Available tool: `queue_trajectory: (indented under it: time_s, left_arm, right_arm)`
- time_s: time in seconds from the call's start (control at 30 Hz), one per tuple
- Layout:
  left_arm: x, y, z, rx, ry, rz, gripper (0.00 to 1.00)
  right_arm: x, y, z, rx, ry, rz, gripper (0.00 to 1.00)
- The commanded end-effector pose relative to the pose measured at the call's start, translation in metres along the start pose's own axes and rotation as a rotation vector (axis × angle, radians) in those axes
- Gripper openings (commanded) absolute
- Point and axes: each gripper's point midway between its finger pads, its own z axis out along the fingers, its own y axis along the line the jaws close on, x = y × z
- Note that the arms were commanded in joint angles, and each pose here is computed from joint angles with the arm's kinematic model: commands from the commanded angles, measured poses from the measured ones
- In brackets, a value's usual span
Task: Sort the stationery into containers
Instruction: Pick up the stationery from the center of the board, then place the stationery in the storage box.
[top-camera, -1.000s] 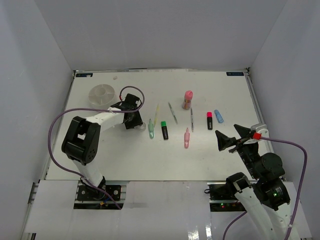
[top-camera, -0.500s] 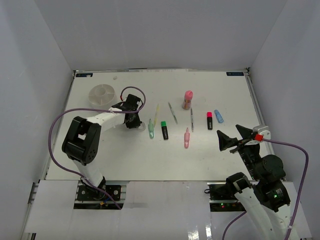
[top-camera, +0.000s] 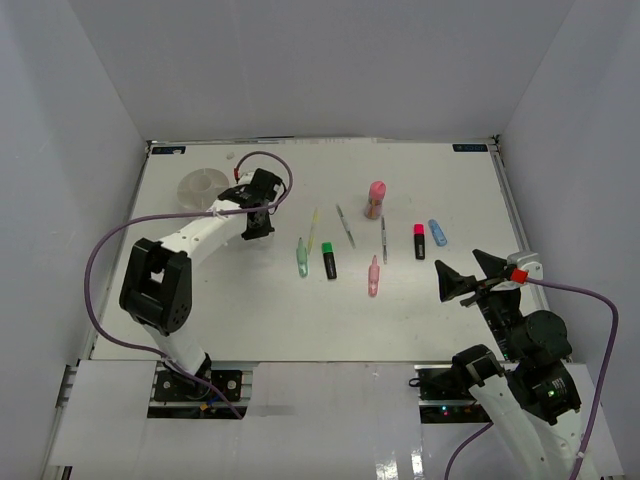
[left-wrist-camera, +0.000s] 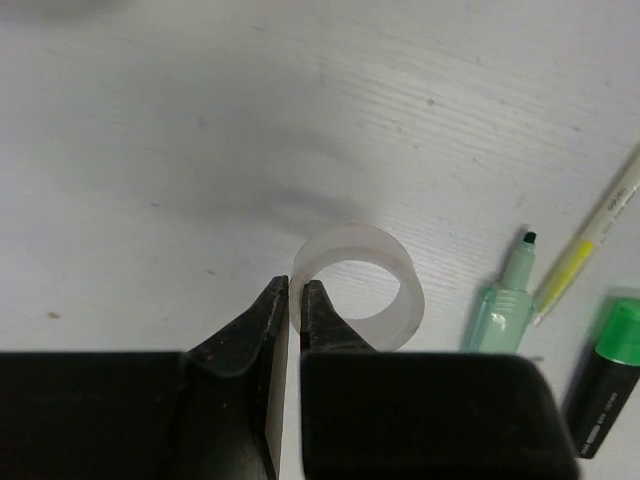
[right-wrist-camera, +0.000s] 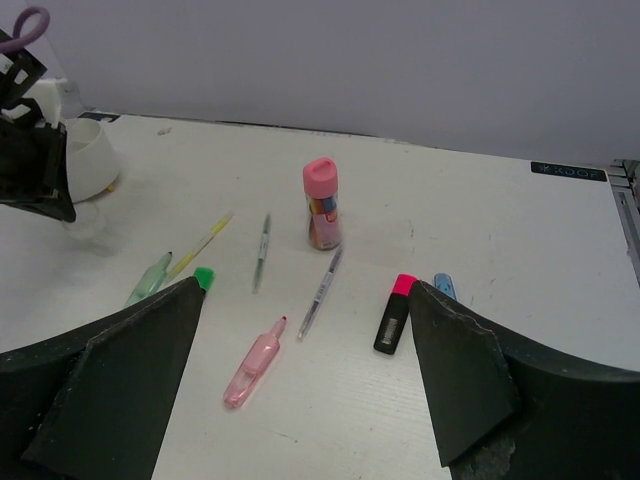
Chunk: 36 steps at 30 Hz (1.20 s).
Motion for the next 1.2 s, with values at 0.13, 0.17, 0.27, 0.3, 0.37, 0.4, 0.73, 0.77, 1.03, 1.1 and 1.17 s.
queue_trajectory:
  time_s: [0.13, 0.17, 0.27, 0.3, 0.37, 0.4, 0.73, 0.77, 1.03, 1.1, 1.17]
  left_arm:
    - [-0.058, 0.095, -0.065, -0.400, -0.145, 0.069, 0.07]
    - [-0.063, 0.104, -0.069, -0.434, -0.151, 0.072, 0.07]
    - [-0.079, 0.140, -0.079, -0.549, -0.152, 0.066, 0.07]
    - [-0.082, 0.149, -0.080, -0.572, -0.146, 0.063, 0.08]
    - [-0.096, 0.171, -0.083, -0.627, -0.137, 0.026, 0.08]
    - [-0.107, 0.178, -0.088, -0.649, -0.155, 0.024, 0.08]
    - [-0.147, 0.205, -0.070, -0.749, -0.133, 0.005, 0.10]
    - [-0.151, 0.207, -0.069, -0.769, -0.149, 0.000, 0.10]
    - [-0.196, 0.221, -0.059, -0.836, -0.362, -0.005, 0.09]
    - [-0.204, 0.218, -0.058, -0.810, -0.393, 0.046, 0.09]
    - [-0.212, 0.213, -0.054, -0.768, -0.448, 0.067, 0.09]
  right_arm:
    - [-0.011, 0.000, -0.002, 0.000, -0.050, 0.003, 0.90]
    - [-0.011, 0.001, -0.002, -0.005, -0.050, 0.006, 0.90]
    - [-0.009, 0.003, -0.001, -0.013, -0.045, 0.007, 0.90]
    - [-0.008, 0.002, -0.001, -0.013, -0.043, 0.007, 0.90]
    - [-0.009, 0.003, -0.001, -0.015, -0.046, 0.008, 0.90]
    - [-0.008, 0.004, -0.001, -0.020, -0.045, 0.010, 0.90]
    - [-0.010, 0.006, -0.006, -0.034, -0.068, 0.016, 0.90]
    - [-0.011, 0.004, -0.007, -0.025, -0.074, 0.015, 0.90]
    - [-0.008, 0.009, -0.008, -0.054, -0.078, 0.018, 0.90]
    - [-0.008, 0.009, -0.008, -0.056, -0.081, 0.018, 0.90]
    - [-0.008, 0.008, -0.009, -0.055, -0.088, 0.015, 0.90]
